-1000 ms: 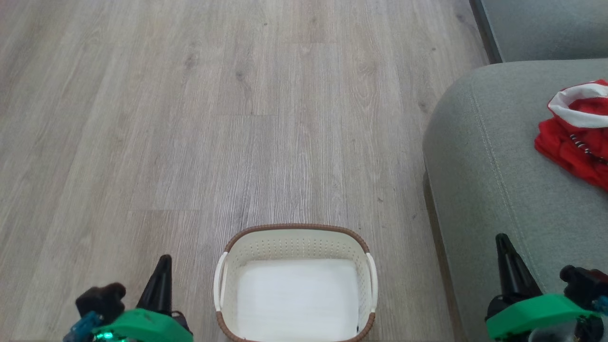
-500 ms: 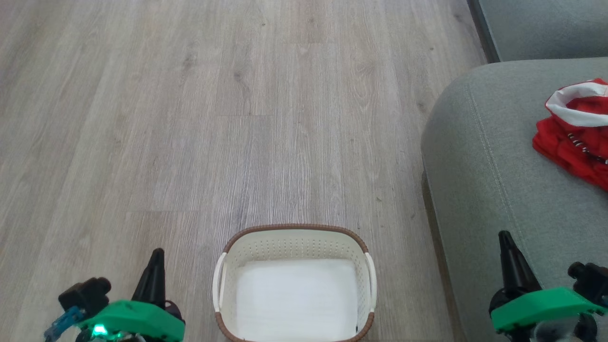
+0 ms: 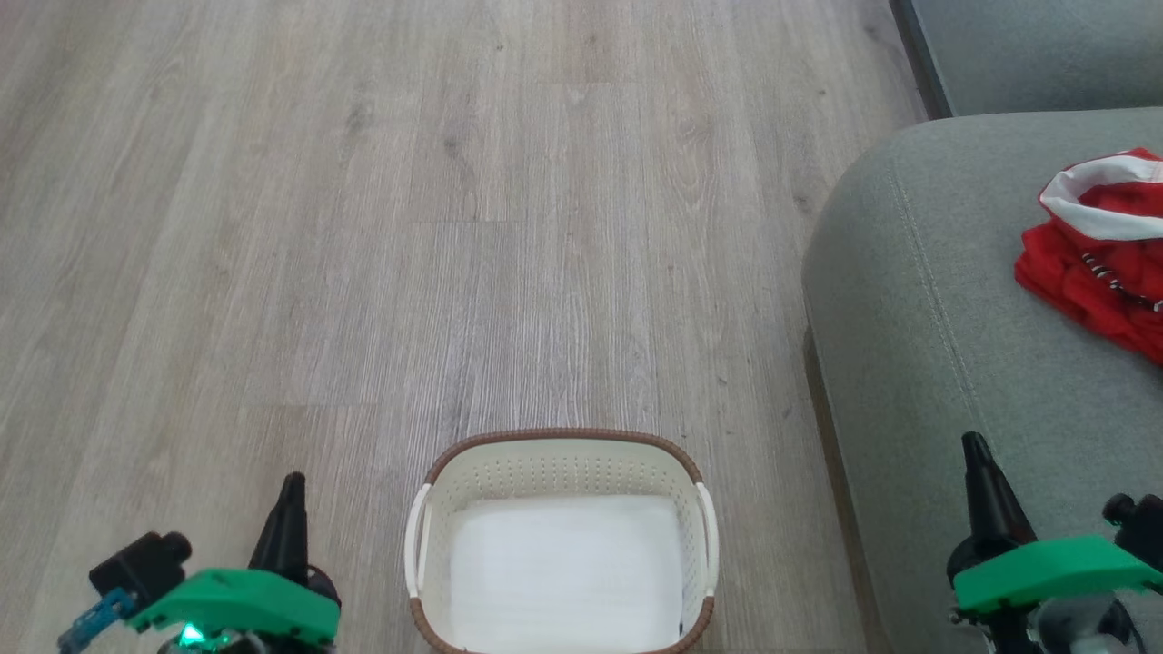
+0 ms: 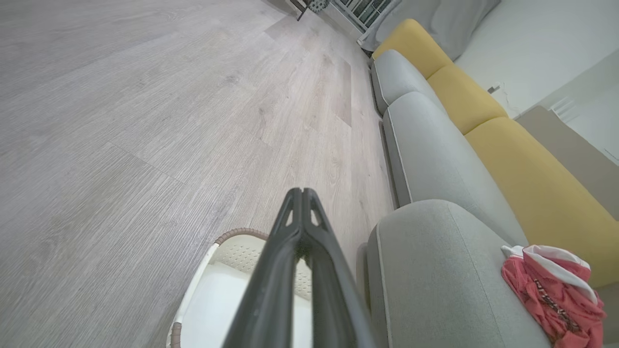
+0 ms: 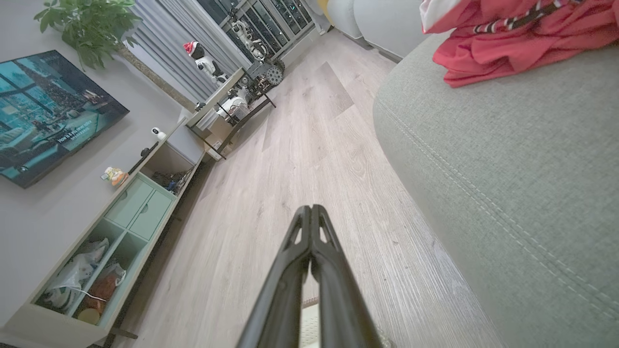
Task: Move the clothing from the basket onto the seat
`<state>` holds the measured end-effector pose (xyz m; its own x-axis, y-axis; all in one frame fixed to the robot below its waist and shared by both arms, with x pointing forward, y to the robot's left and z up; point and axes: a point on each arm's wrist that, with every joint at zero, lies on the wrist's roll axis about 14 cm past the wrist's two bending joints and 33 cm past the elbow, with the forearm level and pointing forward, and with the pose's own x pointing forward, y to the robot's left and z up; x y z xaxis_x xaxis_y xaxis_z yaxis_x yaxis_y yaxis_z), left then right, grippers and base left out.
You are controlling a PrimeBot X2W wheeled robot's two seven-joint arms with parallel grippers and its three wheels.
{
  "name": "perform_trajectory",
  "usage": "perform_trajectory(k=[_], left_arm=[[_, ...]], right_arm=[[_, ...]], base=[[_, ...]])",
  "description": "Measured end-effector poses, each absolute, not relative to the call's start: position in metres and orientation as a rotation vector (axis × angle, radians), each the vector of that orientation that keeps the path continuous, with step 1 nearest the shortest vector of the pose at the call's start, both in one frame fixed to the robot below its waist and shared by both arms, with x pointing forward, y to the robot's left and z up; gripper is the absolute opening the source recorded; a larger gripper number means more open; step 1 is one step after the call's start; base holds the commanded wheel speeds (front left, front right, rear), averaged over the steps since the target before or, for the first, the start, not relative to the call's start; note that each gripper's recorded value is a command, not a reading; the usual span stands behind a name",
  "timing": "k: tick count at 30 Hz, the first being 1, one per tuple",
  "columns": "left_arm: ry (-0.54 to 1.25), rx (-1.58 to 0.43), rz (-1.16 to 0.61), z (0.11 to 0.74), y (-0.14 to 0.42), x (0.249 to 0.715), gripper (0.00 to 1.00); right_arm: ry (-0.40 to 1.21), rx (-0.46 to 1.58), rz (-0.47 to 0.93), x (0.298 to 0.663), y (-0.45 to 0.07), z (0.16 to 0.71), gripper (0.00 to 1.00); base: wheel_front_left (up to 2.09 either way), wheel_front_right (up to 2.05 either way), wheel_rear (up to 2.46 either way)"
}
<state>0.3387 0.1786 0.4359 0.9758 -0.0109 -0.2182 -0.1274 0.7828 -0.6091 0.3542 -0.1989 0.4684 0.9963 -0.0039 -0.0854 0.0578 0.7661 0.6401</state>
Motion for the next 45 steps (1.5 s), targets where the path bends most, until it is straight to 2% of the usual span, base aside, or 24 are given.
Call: perform_trajectory(k=[45], left_arm=[[0.175,-1.193,0.098,0.454,0.185,0.36,0.0]], right_arm=[[0.092,1.195,-0.102,0.362,-0.206,0.467,0.0]], base=[[0.0,0.0,0.0]])
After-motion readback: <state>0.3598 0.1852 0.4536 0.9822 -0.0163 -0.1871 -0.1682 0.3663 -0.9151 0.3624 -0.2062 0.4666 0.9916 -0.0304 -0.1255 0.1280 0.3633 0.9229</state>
